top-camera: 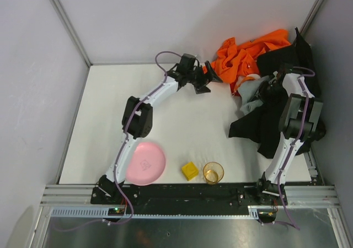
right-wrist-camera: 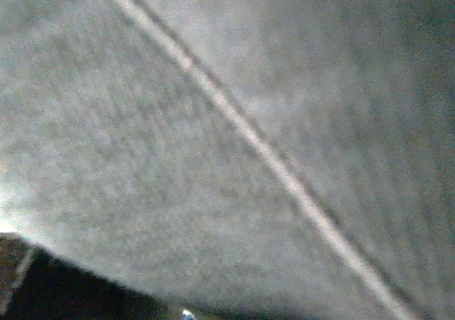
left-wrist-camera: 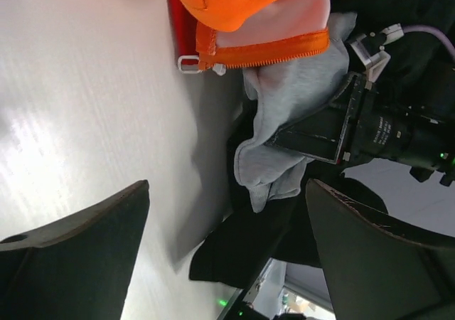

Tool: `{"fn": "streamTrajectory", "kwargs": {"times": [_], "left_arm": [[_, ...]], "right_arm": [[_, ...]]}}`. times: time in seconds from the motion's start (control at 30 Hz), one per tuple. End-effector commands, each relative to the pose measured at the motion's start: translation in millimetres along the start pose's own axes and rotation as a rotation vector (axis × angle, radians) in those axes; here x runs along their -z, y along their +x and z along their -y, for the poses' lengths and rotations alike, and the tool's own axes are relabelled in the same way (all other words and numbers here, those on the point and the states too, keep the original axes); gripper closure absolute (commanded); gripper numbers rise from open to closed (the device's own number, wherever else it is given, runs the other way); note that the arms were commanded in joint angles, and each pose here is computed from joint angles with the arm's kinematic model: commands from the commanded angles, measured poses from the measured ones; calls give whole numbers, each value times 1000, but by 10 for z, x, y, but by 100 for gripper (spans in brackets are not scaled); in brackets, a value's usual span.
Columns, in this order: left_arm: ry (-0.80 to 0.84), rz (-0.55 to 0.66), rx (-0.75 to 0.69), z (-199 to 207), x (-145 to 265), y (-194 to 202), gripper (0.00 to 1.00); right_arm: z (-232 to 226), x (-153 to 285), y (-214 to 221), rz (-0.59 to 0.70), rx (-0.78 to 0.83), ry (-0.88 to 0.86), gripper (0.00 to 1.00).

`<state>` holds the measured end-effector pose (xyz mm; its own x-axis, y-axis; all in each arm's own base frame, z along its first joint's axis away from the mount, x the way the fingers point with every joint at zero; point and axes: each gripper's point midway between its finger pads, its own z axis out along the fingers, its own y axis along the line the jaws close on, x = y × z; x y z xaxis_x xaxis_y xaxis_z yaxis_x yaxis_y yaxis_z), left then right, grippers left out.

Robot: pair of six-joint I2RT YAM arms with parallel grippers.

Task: Pick out a specific cloth from the pile

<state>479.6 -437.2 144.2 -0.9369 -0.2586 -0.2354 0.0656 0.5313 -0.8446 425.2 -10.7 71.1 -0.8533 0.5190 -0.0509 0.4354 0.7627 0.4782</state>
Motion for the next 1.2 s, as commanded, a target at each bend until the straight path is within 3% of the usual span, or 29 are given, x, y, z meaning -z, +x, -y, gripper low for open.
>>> {"fn": "streamTrajectory", "kwargs": {"times": [0.0,0.33,0.73,1.0,1.17], "left_arm": [[32,-21,119,108,-325,94,7],[54,85,312,-39,-992,127,26],[41,272,469,-366,-1473,97,48],[85,389,529,-391,-1565,-41,54],[88,484,486,-298,-1522,-151,61]], "right_arm": [[-49,416,-362,135,-65,-32,100],[116,692,-963,236,-153,-87,100],[234,732,-1025,237,-189,-118,100],[274,766,-1027,236,-198,-139,100],[277,744,-1021,228,-198,-150,100]]}}
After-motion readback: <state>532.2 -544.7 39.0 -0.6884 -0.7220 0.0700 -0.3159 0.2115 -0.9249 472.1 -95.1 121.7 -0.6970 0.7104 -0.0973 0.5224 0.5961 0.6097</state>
